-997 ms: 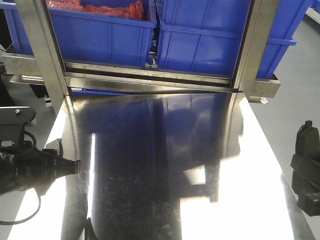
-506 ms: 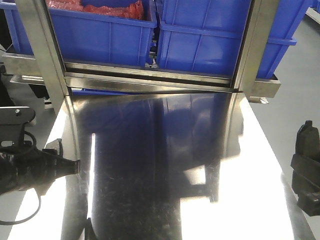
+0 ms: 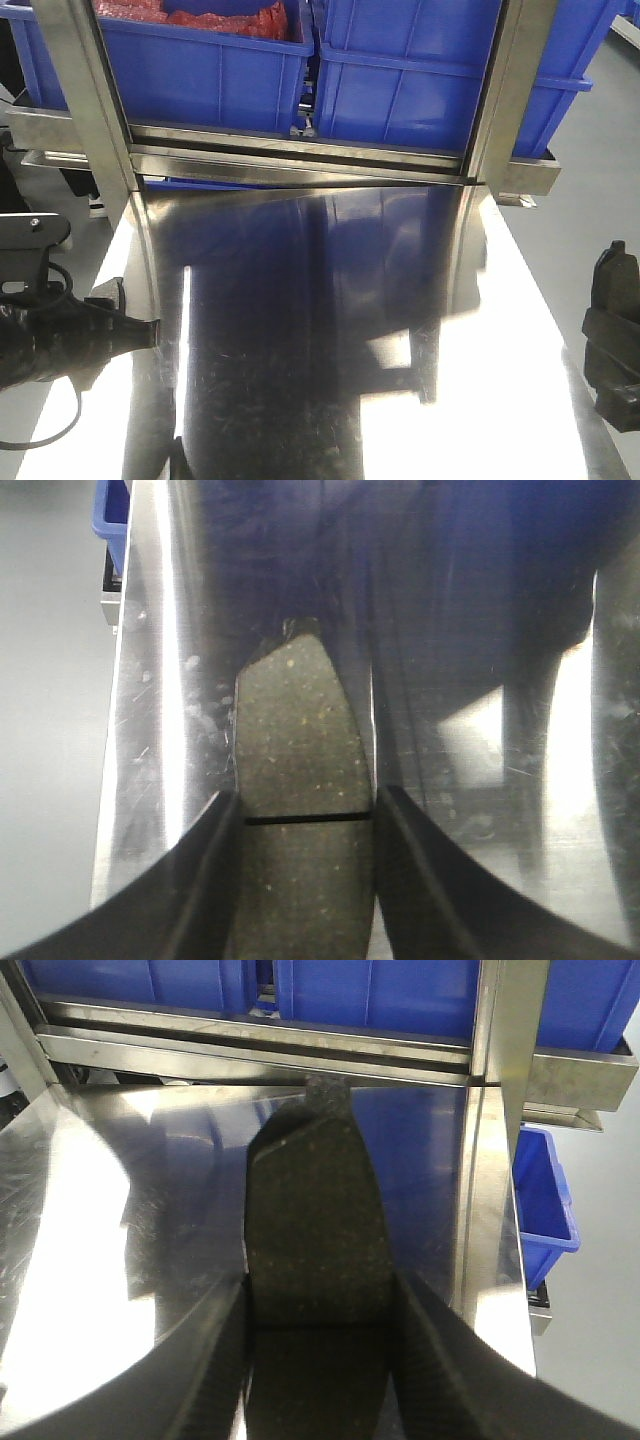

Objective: Move and align brake pads A on conveyor
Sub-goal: 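Raise both held pads clear of the steel table, then back the base away from the steel table and turn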

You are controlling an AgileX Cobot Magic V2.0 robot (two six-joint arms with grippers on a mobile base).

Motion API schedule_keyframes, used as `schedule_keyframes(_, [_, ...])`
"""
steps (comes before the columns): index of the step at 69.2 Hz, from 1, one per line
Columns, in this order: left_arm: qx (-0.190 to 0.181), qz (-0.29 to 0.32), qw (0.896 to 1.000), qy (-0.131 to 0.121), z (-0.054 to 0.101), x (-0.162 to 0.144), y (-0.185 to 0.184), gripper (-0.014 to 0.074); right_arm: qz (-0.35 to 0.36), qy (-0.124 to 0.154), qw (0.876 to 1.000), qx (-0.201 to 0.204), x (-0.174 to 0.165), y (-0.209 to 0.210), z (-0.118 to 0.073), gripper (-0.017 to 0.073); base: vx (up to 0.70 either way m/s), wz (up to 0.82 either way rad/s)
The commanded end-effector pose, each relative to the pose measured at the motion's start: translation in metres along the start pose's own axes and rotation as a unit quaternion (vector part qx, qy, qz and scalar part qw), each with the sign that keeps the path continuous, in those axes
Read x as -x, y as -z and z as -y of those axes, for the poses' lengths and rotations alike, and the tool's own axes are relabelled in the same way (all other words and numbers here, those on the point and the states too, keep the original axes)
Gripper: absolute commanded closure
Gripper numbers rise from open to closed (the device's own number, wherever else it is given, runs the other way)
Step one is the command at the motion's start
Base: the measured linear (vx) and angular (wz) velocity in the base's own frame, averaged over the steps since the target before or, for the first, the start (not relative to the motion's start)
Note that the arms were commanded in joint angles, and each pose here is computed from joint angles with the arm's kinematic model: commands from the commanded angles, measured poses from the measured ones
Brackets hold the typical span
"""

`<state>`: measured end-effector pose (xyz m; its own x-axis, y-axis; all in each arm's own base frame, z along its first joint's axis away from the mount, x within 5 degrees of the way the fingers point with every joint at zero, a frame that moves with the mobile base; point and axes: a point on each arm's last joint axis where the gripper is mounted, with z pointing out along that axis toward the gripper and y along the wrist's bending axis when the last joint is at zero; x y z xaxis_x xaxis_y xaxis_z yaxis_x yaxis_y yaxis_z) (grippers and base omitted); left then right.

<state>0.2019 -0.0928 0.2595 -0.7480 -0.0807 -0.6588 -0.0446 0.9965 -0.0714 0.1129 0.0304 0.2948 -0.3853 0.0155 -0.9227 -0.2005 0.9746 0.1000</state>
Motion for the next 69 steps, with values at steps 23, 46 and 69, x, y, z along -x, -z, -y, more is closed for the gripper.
schedule_keyframes(23, [-0.021,0.038,0.999,-0.005,0.0026,0.0114,0.0097,0.0427,0.060,0.013,0.998,0.010,0.0176,0.0045,-0.0025,0.0536,-0.05,0.04])
schedule_keyframes(46, [-0.021,0.038,0.999,-0.005,0.0026,0.0114,0.0097,0.0427,0.060,0.013,0.998,0.010,0.0176,0.0045,-0.0025,0.0536,-0.16,0.30])
schedule_keyframes(69, [-0.021,0.038,0.999,-0.005,0.0026,0.0114,0.0097,0.0427,0.060,0.013,0.998,0.010,0.0176,0.0045,-0.0025,0.0536,-0.13,0.42])
